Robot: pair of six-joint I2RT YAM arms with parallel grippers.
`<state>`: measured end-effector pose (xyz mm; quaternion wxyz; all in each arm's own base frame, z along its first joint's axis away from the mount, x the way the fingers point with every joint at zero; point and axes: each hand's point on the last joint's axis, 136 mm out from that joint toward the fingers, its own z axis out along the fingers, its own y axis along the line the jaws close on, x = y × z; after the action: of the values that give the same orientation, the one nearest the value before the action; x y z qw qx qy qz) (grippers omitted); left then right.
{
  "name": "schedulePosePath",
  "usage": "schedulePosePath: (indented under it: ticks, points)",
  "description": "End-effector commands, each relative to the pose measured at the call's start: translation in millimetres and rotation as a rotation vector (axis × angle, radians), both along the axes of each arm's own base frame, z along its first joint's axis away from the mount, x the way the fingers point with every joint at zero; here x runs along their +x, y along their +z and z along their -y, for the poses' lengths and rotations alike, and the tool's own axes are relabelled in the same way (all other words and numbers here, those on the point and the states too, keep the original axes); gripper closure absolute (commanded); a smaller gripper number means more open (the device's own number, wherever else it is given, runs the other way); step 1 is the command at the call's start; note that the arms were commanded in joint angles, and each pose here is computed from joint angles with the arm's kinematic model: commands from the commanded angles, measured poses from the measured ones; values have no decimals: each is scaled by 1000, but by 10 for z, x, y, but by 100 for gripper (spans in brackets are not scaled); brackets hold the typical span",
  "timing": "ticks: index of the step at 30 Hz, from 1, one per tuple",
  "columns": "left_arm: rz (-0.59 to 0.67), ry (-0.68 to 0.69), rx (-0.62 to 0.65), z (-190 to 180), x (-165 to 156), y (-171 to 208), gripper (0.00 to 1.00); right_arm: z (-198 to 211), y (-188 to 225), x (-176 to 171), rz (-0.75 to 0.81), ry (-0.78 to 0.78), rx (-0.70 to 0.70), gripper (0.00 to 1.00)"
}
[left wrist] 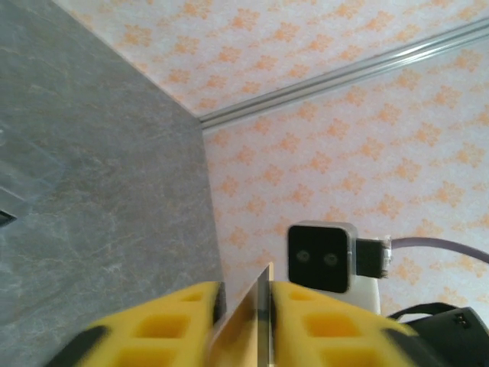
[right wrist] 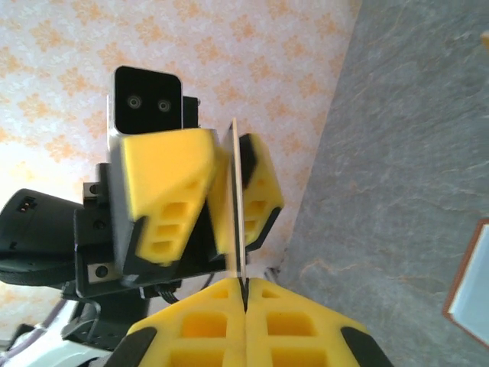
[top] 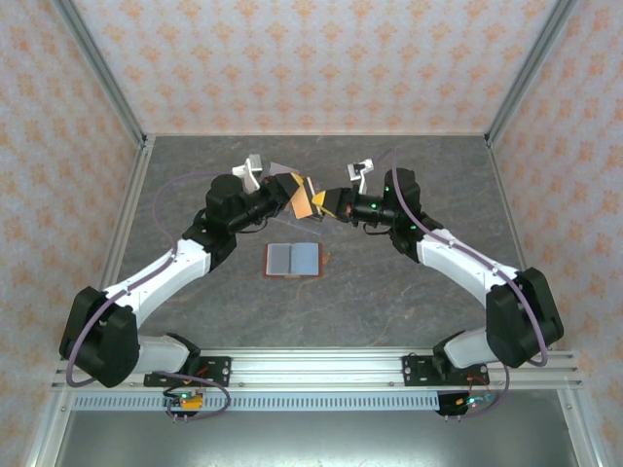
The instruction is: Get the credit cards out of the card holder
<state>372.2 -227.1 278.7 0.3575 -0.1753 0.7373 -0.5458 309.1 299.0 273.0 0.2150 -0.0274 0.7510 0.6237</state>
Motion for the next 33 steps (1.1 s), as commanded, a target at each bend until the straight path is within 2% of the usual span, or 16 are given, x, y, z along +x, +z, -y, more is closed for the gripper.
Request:
schedulePosePath:
  ticks: [1, 4, 6, 9, 11, 14, 25, 29, 33]
  points:
    - [-63, 80, 43, -248, 53, -163, 55, 67, 40, 92, 96, -58, -93, 100]
    - [-136, 116, 110, -436, 38, -391, 33, 105, -132, 208, 124, -85, -216, 100]
    - [-191, 144, 169, -588, 12, -565, 24, 138, -263, 291, 149, -98, -316, 100]
    - [-262, 191, 277, -806, -62, -799, 15, 171, -441, 392, 203, -87, -483, 100]
    - [-311, 237, 391, -989, -134, -948, 9, 170, -493, 465, 258, -66, -585, 100]
    - [-380, 302, 535, -1266, -243, -1099, 4, 113, -508, 588, 347, -28, -676, 100]
    - [-507, 385, 847, -1838, -542, -1291, 0, -593, -706, 964, 675, 234, -873, 100]
    - [-552, 383, 888, -1945, -607, -1358, 0, -858, -802, 1078, 755, 326, -858, 100]
    - [-568, 369, 893, -1955, -627, -1389, 0, -935, -912, 1205, 808, 377, -920, 100]
